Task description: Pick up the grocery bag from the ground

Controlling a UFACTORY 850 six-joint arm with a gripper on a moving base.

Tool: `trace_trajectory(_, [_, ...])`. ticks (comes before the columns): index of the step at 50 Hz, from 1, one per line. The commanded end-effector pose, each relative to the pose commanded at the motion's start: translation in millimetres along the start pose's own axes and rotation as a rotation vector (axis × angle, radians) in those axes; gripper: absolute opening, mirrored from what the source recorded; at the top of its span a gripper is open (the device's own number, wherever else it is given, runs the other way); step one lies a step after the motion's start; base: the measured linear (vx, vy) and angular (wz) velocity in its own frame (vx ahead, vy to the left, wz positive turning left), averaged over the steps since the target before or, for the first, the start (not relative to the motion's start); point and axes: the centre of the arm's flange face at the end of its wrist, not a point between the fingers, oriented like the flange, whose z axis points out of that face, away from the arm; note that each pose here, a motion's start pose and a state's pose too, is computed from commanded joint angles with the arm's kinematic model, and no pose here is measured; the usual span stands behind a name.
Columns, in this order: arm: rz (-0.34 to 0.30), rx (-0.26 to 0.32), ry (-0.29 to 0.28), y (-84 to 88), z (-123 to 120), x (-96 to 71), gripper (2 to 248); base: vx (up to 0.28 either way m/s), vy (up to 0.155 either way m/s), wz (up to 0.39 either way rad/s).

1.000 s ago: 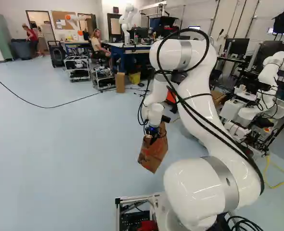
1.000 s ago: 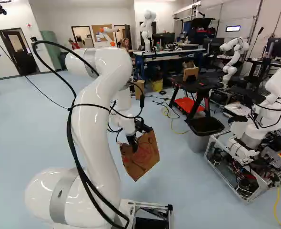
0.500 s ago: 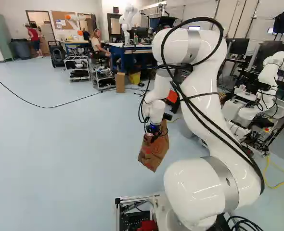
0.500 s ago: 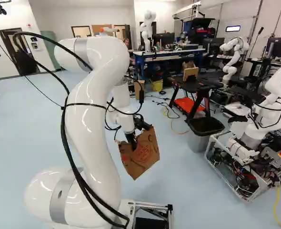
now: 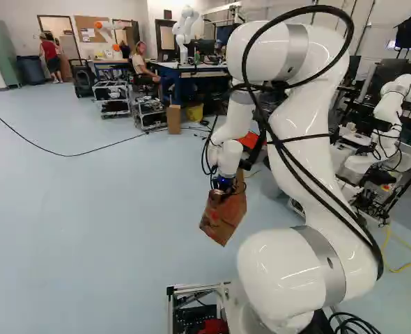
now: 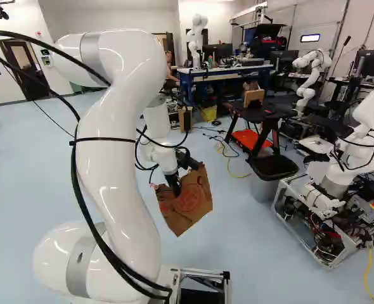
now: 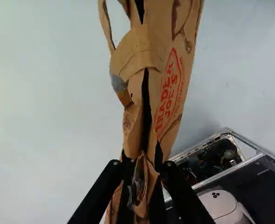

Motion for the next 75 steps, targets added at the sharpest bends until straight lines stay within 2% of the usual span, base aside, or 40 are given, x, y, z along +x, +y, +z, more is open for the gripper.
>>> trace_trajectory(32, [0.0, 0.037, 0.045, 12.9, -50.0, -15.7, 24, 0.0, 0.0, 0.0])
trace_trajectory(75, [-0.001, 0.1, 0.121, 39.9, -116.1, -48.7, 24, 0.0, 0.0, 0.0])
